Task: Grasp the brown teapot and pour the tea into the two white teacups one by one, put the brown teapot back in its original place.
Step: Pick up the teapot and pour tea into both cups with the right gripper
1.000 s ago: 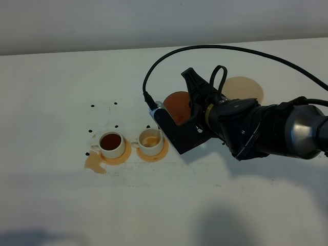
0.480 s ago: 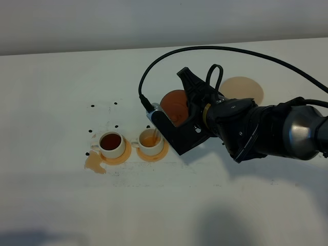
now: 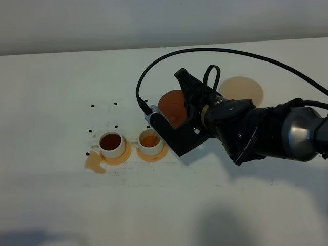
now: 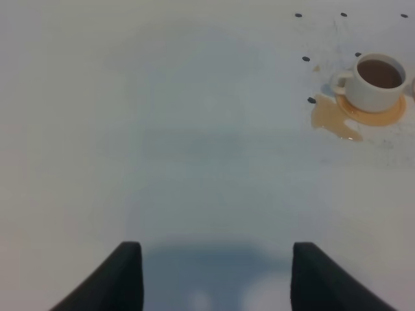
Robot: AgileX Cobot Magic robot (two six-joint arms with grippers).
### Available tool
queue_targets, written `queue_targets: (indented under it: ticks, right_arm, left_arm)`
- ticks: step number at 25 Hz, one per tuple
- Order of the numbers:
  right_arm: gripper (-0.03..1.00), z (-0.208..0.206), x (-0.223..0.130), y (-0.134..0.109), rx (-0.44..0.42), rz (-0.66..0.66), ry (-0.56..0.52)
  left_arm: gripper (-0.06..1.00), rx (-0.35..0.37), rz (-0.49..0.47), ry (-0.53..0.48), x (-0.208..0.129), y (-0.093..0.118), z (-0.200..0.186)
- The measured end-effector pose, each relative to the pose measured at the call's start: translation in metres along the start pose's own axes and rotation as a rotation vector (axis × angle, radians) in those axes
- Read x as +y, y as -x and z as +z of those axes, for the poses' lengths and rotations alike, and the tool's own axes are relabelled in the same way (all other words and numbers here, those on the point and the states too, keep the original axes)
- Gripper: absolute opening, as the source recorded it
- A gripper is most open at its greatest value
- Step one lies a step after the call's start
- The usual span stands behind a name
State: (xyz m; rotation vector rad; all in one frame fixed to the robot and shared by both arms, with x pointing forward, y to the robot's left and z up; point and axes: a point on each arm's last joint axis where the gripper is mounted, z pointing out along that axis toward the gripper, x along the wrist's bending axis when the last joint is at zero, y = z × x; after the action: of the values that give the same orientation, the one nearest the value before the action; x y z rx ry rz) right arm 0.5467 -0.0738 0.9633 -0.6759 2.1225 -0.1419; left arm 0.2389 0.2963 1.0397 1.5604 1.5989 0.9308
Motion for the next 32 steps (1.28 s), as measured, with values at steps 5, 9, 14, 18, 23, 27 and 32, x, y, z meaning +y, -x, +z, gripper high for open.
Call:
queue_targets:
  ticks: [5,9,14,18,23,27,32]
  right_arm:
    - [0.11,-0.0003,-0.0013,0.0037,-0.015,-0.014,-0.011]
    - [0.11,-0.0003,-0.0015,0.0037,-0.015,-0.020,-0.012]
    - [0.11,-0.0011,0.0003,0.0040,-0.017,-0.044,-0.013]
    - [0.11,-0.0017,0.0016,0.0054,-0.022,-0.049,-0.009]
    - [0.11,-0.0026,0.0028,0.0076,-0.035,-0.070,-0.011]
    - [0.11,-0.0031,0.0037,0.0086,-0.040,-0.075,-0.010]
    - [0.11,-0.0031,0.0034,0.0087,-0.041,-0.078,-0.013]
  left_arm:
    - [0.50,0.000,0.000,0.000,0.0000,0.0000,0.0000]
    - [0.50,0.000,0.000,0.000,0.0000,0.0000,0.0000]
    - [0.50,0.000,0.000,0.000,0.0000,0.0000,0.0000]
    - [0.50,0.000,0.000,0.000,0.0000,0.0000,0.0000]
    - [0.50,0.000,0.000,0.000,0.0000,0.0000,0.0000]
    - [0.50,0.000,0.000,0.000,0.0000,0.0000,0.0000]
    - [0.50,0.000,0.000,0.000,0.0000,0.0000,0.0000]
